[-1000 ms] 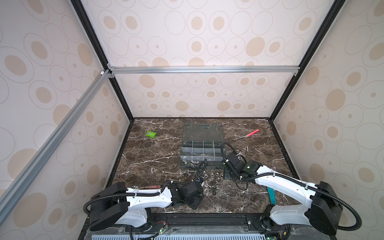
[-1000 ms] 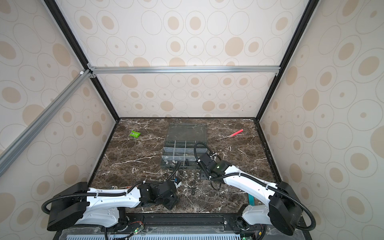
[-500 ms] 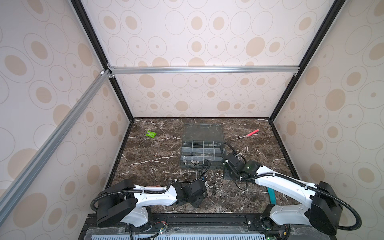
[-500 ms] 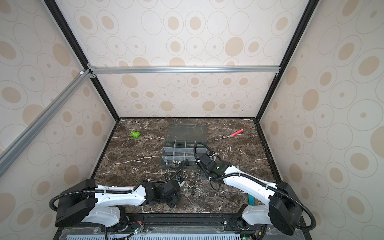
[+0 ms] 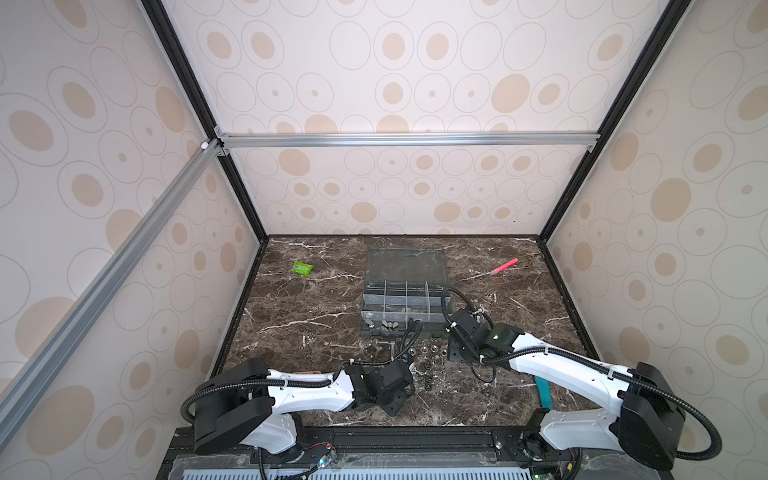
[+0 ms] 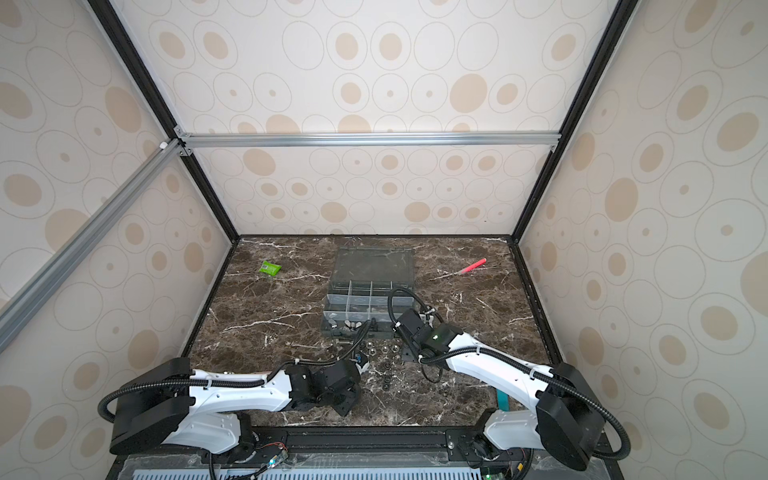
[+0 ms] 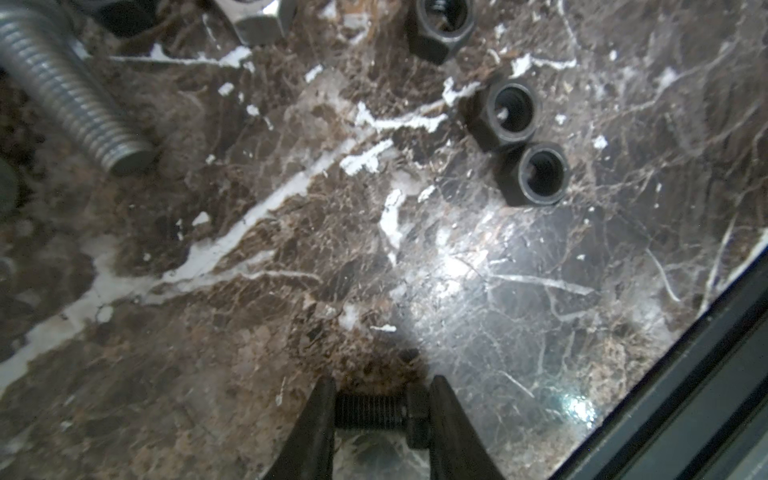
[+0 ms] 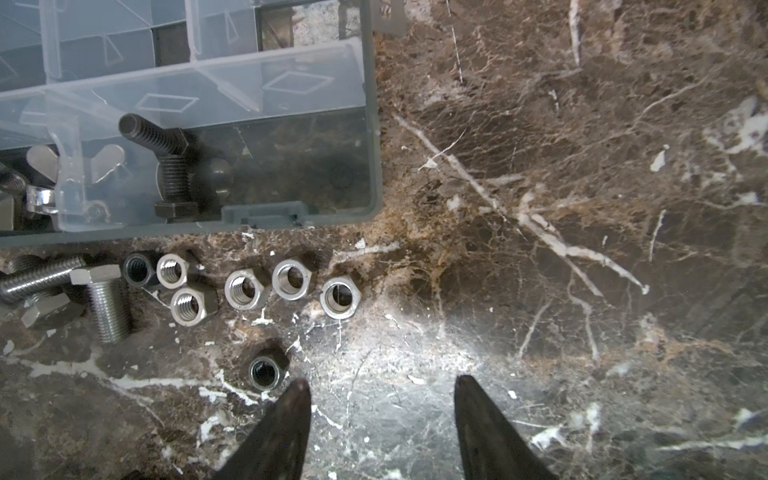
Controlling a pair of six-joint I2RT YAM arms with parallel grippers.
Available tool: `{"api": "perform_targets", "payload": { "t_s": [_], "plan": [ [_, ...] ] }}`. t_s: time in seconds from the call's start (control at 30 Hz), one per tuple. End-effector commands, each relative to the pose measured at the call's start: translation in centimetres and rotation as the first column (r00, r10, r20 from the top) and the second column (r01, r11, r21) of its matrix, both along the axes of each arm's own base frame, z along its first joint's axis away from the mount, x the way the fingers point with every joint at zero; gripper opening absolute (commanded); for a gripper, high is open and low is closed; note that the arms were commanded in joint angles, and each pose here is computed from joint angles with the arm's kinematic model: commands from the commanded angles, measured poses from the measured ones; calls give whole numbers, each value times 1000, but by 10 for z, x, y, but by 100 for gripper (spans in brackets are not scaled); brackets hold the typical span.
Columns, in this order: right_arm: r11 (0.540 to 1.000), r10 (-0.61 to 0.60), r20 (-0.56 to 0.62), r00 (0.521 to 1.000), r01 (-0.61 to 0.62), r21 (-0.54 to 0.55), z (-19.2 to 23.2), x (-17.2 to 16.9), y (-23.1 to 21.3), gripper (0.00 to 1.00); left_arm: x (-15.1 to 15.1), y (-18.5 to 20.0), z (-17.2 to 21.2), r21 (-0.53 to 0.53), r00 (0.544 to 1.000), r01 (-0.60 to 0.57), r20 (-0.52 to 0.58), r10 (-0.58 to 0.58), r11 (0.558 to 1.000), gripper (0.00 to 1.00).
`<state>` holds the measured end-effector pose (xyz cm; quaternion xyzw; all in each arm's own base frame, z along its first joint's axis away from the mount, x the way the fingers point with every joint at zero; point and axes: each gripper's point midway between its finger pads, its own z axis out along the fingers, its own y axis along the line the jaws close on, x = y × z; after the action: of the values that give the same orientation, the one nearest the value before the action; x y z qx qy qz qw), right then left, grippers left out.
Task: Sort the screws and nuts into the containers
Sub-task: 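Carry the black bolt over the organizer and open the left gripper into the compartment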
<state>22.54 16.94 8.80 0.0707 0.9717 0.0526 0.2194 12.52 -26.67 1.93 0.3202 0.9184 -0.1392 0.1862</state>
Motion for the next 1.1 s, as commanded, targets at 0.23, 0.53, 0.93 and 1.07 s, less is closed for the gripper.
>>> {"api": "perform_targets", "payload": {
  "t_s": [0.23, 0.53, 0.93, 1.07],
  "plan": [
    [1000, -24, 47, 999, 24, -10, 11, 3, -5, 58, 55, -2, 66, -49, 984, -31, 176, 39, 998, 31],
    [999, -31, 62, 998, 32, -15, 19, 1, -11, 58, 148, -22, 124, -161, 948, -76, 293, 121, 984, 32],
    [998, -57, 66, 996, 57, 1, 18, -8, -22, 58, 205, -64, 113, -179, 964, -52, 249, 96, 982, 31],
    [998, -58, 66, 996, 58, -5, 20, -9, -23, 58, 209, -68, 108, -196, 964, -63, 243, 111, 979, 32]
  ]
}}
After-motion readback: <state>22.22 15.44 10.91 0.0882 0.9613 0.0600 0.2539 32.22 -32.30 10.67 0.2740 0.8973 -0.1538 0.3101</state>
